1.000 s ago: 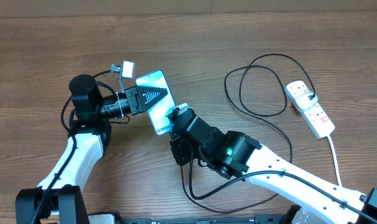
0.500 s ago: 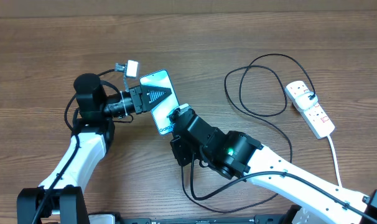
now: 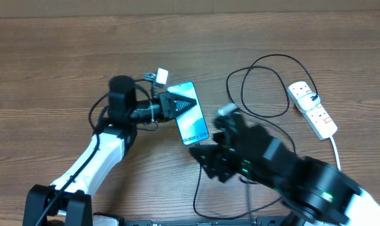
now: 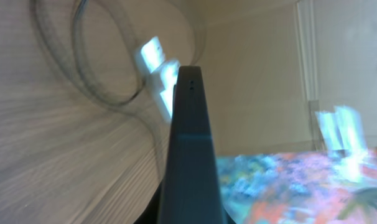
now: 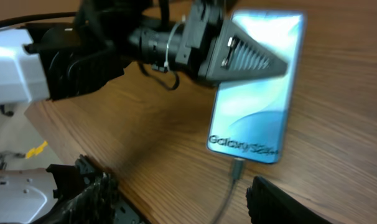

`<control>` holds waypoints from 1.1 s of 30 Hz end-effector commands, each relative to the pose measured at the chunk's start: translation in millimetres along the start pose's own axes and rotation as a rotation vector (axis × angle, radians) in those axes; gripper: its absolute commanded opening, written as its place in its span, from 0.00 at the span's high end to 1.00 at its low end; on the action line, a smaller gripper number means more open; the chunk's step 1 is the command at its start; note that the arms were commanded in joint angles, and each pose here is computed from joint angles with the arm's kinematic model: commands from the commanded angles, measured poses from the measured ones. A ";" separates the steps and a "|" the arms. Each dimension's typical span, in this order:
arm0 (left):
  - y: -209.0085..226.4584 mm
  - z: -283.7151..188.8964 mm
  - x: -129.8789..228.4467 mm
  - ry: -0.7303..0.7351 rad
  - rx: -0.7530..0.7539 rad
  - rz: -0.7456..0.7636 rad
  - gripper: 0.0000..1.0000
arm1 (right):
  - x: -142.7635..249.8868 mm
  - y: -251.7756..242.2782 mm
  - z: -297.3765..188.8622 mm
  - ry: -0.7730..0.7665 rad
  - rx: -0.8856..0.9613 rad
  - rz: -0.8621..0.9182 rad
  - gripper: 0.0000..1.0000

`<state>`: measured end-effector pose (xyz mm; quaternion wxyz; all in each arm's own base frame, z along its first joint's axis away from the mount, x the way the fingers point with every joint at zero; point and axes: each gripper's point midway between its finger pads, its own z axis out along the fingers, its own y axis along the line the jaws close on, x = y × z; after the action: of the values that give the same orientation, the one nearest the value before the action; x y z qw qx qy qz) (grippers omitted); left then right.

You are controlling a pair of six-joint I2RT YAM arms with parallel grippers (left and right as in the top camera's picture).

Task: Plug charger to phone and switch on socket
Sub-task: 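Lower the phone flat onto the table with the left gripper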

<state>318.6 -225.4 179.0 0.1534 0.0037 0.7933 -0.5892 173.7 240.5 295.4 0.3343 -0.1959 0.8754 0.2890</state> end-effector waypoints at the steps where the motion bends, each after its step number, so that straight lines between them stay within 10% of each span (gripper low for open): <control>1: 13.6 6.8 -19.5 0.019 -0.091 0.178 0.96 | -11.9 -15.3 -32.9 -0.102 0.063 0.002 0.32; 14: 117.5 35.2 -5.8 0.355 -0.251 0.097 0.96 | -4.0 -30.7 -54.2 -0.124 0.114 0.016 0.28; 33: 177.7 29.6 9.0 0.388 -0.469 -0.033 0.85 | -5.1 -34.4 -51.9 -0.126 0.139 0.015 0.21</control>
<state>342.8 -203.5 3.9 -0.0277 0.0594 0.9149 -0.3982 168.5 185.2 310.7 0.3884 -0.1541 0.8752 0.2438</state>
